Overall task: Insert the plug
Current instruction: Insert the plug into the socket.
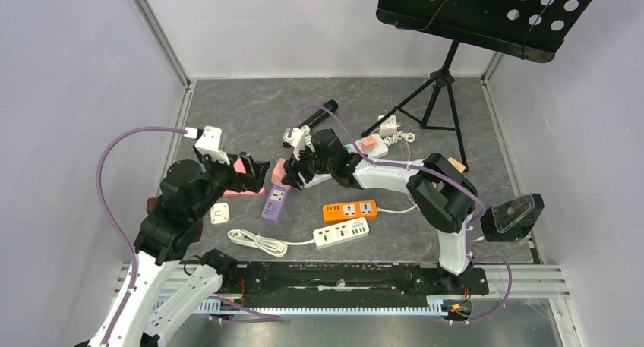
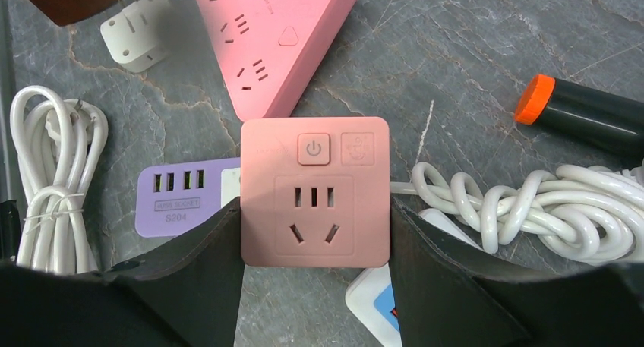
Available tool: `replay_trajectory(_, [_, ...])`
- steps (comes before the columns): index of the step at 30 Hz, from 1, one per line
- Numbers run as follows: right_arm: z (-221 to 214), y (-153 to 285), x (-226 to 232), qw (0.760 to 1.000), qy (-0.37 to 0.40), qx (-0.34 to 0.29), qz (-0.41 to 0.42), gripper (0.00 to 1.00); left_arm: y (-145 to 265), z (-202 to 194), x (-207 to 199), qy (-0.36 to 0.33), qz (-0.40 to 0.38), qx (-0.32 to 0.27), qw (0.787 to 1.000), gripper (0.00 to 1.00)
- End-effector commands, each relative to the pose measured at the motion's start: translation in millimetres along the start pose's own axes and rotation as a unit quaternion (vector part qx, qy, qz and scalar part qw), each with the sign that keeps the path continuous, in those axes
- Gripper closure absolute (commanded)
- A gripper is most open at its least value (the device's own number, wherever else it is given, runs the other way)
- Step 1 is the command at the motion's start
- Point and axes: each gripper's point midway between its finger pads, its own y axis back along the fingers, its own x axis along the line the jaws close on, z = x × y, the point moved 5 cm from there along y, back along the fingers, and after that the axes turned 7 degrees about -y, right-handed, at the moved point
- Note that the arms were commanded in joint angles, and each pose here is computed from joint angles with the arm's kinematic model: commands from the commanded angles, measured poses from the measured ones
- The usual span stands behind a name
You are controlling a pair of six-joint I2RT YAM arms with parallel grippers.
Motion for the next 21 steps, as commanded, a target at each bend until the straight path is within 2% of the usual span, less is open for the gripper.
replay_trajectory(1, [-35.0, 8.0, -17.4, 0.995, -0.011, 0.087, -0.049, 1.0, 1.2, 15.3, -0.8, 0.002, -0.001, -0.029, 1.0, 0.01])
replay_trajectory(9, [-32.4, 16.9, -0.4, 0.992, 0.02, 0.125, 0.024, 1.0, -1.8, 18.1, -0.8, -0.001, -0.001, -0.035, 0.999, 0.01])
replay_trajectory(15, [-38.0, 11.2, -6.0, 0.987, 0.031, 0.157, 0.03, 1.0, -0.7, 19.5, -1.2, -0.005, -0.004, -0.038, 0.999, 0.01])
replay_trajectory(21, [-30.5, 1.6, -9.1, 0.986, 0.026, 0.161, 0.034, 1.0, 3.5, 22.6, -1.4, -0.006, -0.004, -0.044, 0.999, 0.01])
